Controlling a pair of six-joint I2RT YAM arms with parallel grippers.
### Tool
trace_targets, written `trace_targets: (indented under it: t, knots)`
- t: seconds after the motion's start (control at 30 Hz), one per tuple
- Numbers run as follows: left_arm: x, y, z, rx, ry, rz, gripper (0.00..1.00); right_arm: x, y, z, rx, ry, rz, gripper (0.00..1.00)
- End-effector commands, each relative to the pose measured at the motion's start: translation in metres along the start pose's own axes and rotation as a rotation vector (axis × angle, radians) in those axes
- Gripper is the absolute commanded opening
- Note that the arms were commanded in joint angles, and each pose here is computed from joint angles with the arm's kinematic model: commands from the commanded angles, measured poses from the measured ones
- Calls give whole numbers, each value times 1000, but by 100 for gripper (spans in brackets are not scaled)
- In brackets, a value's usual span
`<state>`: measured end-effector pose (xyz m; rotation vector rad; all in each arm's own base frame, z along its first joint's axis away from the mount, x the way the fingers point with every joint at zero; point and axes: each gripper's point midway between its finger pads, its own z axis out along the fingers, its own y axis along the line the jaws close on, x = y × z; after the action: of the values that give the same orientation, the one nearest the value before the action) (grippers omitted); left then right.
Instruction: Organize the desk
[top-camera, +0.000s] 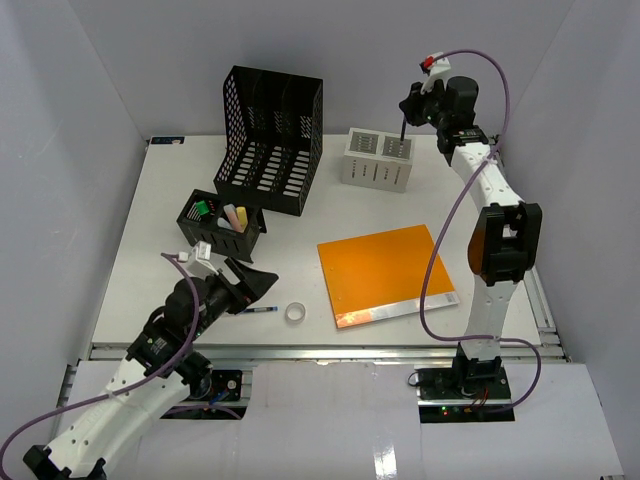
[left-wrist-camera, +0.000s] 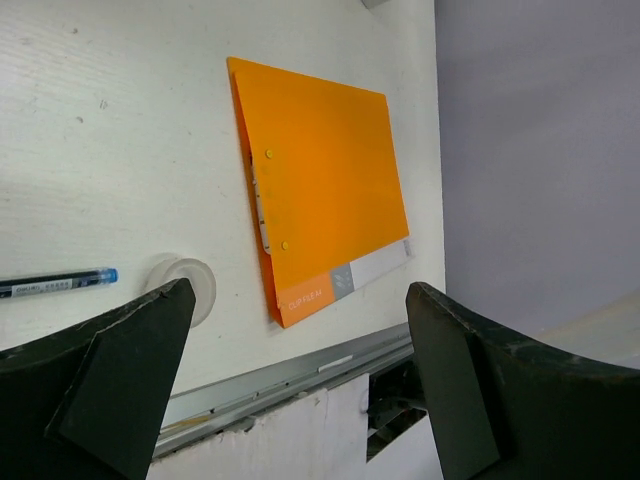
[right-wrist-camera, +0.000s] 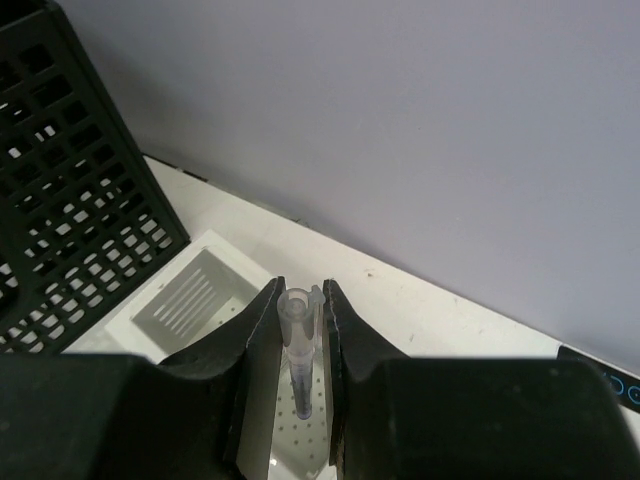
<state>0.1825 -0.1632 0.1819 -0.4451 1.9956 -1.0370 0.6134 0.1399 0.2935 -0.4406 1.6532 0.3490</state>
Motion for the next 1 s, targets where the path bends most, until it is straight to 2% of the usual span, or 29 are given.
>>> trace_targets:
  t: [0.0, 0.07, 0.17, 0.3, 0.4, 0.43, 0.47, 0.53, 0.6, 0.7, 0.77, 0.8, 0.83, 0.87, 0.97]
  knots:
    - [7, 22, 2, -118, 17, -70, 98, -32, -10, 15, 31, -138, -61, 9]
    - [9, 24, 3, -130, 32, -48, 98, -19, -11, 22, 28, -122, -52, 14]
    - [7, 25, 8, -156, 48, 10, 98, 4, -5, 27, -10, -83, -28, 29]
    - [1, 17, 13, -163, 86, 177, 98, 15, 8, 22, -76, -58, -21, 48]
    - [2, 6, 21, -154, 174, 318, 98, -2, 18, 7, -121, -62, -64, 63]
    - [3, 3, 24, -150, 203, 362, 98, -10, 22, 1, -138, -65, -83, 69]
    - [5, -1, 25, -131, 244, 422, 98, -12, 26, -6, -153, -47, -88, 80]
    - [3, -12, 32, -97, 292, 515, 98, -40, 39, -35, -202, -62, -141, 89]
    - [-3, -31, 37, -32, 321, 622, 98, -41, 64, -66, -314, -37, -172, 95]
    - [-1, -47, 45, 91, 394, 823, 95, -50, 127, -135, -622, -65, -229, 97]
    - [4, -49, 49, 146, 457, 928, 91, -19, 166, -177, -830, -56, -212, 97]
    - [6, -47, 49, 149, 471, 946, 91, -31, 179, -199, -886, -101, -230, 96]
    - [10, -32, 52, 142, 539, 1043, 90, -12, 200, -229, -971, -106, -205, 92]
    - [11, -22, 53, 131, 583, 1106, 90, 0, 210, -247, -1014, -112, -192, 90]
    - [25, 8, 44, 106, 719, 1173, 92, 36, 228, -280, -1061, -122, -193, 90]
